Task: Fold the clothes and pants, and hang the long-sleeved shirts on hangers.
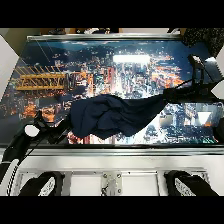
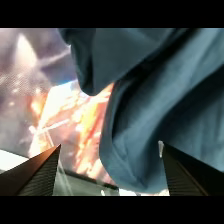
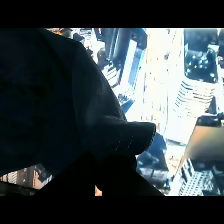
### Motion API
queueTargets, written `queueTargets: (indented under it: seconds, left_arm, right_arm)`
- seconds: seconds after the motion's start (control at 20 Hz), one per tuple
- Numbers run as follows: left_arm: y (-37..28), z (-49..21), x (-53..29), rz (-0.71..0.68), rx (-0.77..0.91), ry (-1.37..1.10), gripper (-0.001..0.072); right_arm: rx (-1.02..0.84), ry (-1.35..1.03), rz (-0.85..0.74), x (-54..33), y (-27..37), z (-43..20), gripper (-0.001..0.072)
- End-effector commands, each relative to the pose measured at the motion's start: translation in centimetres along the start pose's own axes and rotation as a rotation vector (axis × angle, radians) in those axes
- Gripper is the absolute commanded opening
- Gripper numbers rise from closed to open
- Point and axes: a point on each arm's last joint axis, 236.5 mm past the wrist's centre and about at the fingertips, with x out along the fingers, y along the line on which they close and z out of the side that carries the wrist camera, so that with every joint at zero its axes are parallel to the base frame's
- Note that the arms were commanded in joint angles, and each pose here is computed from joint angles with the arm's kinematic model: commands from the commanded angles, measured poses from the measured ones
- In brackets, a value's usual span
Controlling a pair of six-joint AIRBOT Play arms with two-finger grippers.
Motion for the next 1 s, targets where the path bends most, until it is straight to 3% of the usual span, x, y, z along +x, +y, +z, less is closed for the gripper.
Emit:
queueTargets:
  seconds: [0.0,0.15,0.2,0.25,0.3,0.45,0.6,0.75,0.95]
  left_arm:
    - [-0.8,-0.6,2.5,0.015,-0.004,0.057,0.0672]
    - [-2.4,-0.3,4.1,0.036,0.039,0.096,0.0670]
    - [-2.9,0.0,4.3,0.039,0.049,0.105,0.0549]
    - [-3.7,0.6,4.2,0.034,0.054,0.104,0.0167]
    - [-4.6,1.6,3.7,0.017,0.054,0.090,0.0017]
    - [-10.2,7.9,-4.0,-0.127,0.145,-0.087,0.0015]
    - [-16.9,12.7,-20.3,-0.316,0.290,-0.447,0.0015]
    - [-20.9,10.4,-36.9,-0.474,0.412,-0.809,0.0015]
    - [-21.6,3.1,-48.3,-0.587,0.517,-1.071,0.0015]
  right_arm:
    - [-0.002,0.001,0.001,0.0,0.0,0.0,0.0012]
    - [-0.008,0.001,0.001,0.0,0.0,0.0,0.0012]
    - [-0.008,-0.001,0.000,0.0,0.0,0.0,0.0012]
    - [-0.020,-0.010,-0.001,-0.1,0.0,0.2,0.0012]
    - [-0.054,-0.025,-0.005,-0.4,0.0,0.6,0.0011]
    - [-0.107,-0.155,-0.037,-4.6,-0.2,4.3,0.0011]
    - [-0.131,-0.421,-0.078,-14.2,0.6,10.0,0.0012]
    - [-0.176,-0.654,-0.108,-23.8,2.7,12.1,0.0011]
    - [-0.219,-0.848,-0.139,-31.5,4.8,10.9,0.0012]
